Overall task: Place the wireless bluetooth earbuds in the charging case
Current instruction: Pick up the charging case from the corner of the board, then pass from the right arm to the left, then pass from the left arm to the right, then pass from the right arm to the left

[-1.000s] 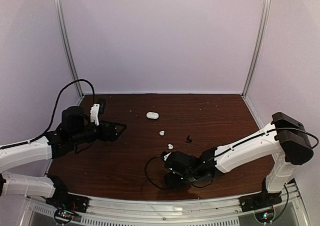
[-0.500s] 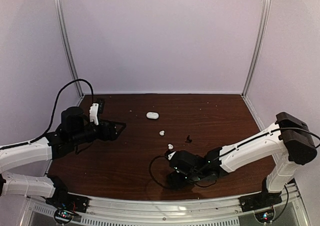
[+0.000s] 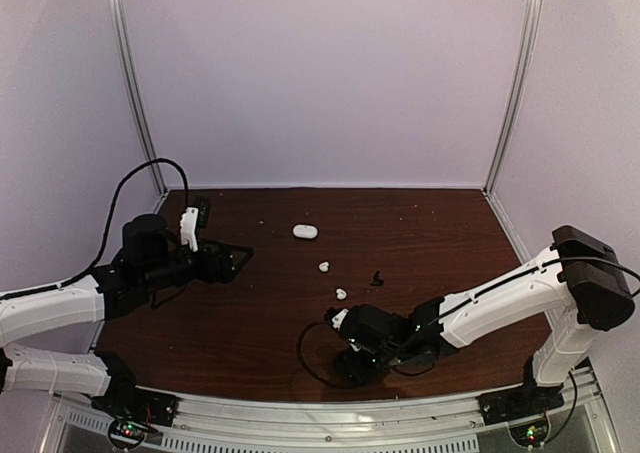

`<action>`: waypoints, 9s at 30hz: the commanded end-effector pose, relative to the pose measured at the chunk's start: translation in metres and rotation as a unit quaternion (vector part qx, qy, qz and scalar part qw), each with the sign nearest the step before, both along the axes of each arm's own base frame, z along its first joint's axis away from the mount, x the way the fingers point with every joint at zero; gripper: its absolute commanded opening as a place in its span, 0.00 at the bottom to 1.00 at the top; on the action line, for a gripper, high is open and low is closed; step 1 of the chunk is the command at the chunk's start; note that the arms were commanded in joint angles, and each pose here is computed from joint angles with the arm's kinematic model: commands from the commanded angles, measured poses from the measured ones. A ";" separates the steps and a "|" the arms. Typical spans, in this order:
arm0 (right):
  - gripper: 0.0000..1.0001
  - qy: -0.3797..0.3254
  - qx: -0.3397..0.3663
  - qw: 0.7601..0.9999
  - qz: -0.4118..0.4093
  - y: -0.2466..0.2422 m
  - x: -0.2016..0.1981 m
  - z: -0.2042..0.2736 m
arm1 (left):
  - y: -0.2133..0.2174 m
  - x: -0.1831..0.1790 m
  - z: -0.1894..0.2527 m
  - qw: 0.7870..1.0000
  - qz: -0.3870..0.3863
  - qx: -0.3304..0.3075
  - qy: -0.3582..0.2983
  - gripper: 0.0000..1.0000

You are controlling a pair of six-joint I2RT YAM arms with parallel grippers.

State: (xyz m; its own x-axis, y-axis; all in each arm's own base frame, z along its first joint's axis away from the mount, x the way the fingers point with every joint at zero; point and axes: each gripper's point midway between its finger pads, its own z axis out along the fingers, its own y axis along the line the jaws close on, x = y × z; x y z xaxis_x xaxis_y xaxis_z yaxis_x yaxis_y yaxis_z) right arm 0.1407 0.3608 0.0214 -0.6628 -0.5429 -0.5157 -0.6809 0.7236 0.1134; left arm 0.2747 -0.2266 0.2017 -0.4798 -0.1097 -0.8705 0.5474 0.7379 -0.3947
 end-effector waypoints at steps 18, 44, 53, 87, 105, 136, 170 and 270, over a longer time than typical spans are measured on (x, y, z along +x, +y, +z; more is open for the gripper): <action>0.49 -0.004 -0.077 0.995 0.060 -0.032 -0.007 -0.003 | -0.007 -0.010 0.019 0.997 -0.040 -0.033 -0.057 0.94; 0.44 0.132 0.285 0.942 0.118 -0.032 0.004 0.167 | -0.101 -0.104 0.064 0.872 -0.318 0.148 -0.343 0.85; 0.43 0.198 0.352 0.900 0.165 -0.027 -0.023 0.184 | -0.145 -0.149 0.052 0.791 -0.410 0.215 -0.400 0.76; 0.42 0.276 0.364 0.866 0.203 -0.018 -0.046 0.187 | -0.221 -0.185 0.033 0.705 -0.514 0.237 -0.427 0.49; 0.42 0.279 0.360 0.866 0.207 -0.016 -0.047 0.189 | -0.229 -0.184 0.020 0.692 -0.527 0.261 -0.419 0.33; 0.86 -0.156 0.458 0.858 0.170 -0.051 0.023 0.324 | -0.185 -0.148 0.150 0.843 -0.408 -0.092 -0.339 0.02; 0.43 -0.254 0.501 0.788 0.252 -0.003 -0.005 0.369 | -0.175 -0.148 0.179 0.834 -0.380 -0.248 -0.314 0.00; 0.99 -0.247 0.340 0.891 0.171 -0.042 0.012 0.326 | -0.189 -0.135 0.144 0.850 -0.468 -0.056 -0.234 0.08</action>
State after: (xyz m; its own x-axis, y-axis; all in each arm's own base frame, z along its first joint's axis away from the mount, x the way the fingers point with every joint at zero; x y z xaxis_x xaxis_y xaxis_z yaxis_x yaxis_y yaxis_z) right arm 0.1360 0.3343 0.3088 -0.1890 -0.3323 -0.9241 -0.9669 0.2272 0.1160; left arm 0.1308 -0.4198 0.2919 -0.0358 0.2368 -0.9709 0.9775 -0.1937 -0.0833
